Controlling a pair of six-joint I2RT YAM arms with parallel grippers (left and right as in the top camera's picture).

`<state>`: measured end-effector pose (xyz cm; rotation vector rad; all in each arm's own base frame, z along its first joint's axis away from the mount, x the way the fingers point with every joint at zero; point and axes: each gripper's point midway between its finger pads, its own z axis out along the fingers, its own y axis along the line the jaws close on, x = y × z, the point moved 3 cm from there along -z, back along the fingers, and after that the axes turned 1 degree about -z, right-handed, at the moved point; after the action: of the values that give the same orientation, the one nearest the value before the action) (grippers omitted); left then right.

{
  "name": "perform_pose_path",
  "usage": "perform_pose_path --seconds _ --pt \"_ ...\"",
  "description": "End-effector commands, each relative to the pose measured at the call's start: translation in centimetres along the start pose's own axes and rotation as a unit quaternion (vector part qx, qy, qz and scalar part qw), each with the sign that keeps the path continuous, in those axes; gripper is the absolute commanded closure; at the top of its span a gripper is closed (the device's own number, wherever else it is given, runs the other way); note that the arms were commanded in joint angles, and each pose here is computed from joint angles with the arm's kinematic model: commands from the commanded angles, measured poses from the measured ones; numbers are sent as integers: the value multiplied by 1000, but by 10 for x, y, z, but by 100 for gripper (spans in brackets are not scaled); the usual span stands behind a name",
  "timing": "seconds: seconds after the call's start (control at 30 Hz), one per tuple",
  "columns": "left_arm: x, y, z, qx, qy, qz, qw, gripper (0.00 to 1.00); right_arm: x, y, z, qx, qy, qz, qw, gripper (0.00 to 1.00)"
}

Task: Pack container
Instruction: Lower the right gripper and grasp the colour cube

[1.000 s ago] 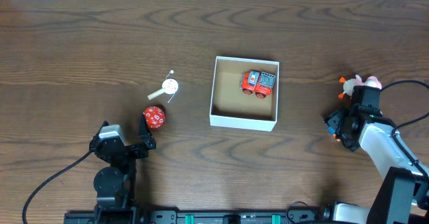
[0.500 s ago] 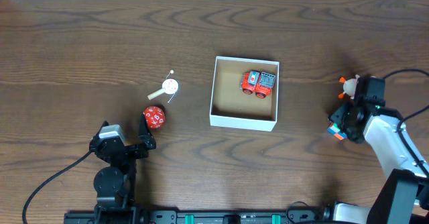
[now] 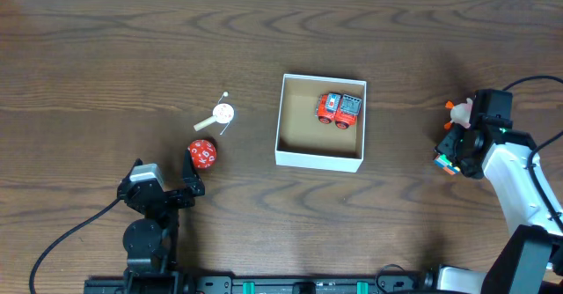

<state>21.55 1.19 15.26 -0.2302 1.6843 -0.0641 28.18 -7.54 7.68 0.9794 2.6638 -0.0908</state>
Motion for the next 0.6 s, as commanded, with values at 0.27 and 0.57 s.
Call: perform_pose_path --seconds 0.27,0.57 --pt "17 6 2 -14 29 2 999 2 4 1 3 1 5 -10 1000 45" --pt "17 6 2 -14 29 2 999 2 15 -3 17 3 9 -11 1000 44"
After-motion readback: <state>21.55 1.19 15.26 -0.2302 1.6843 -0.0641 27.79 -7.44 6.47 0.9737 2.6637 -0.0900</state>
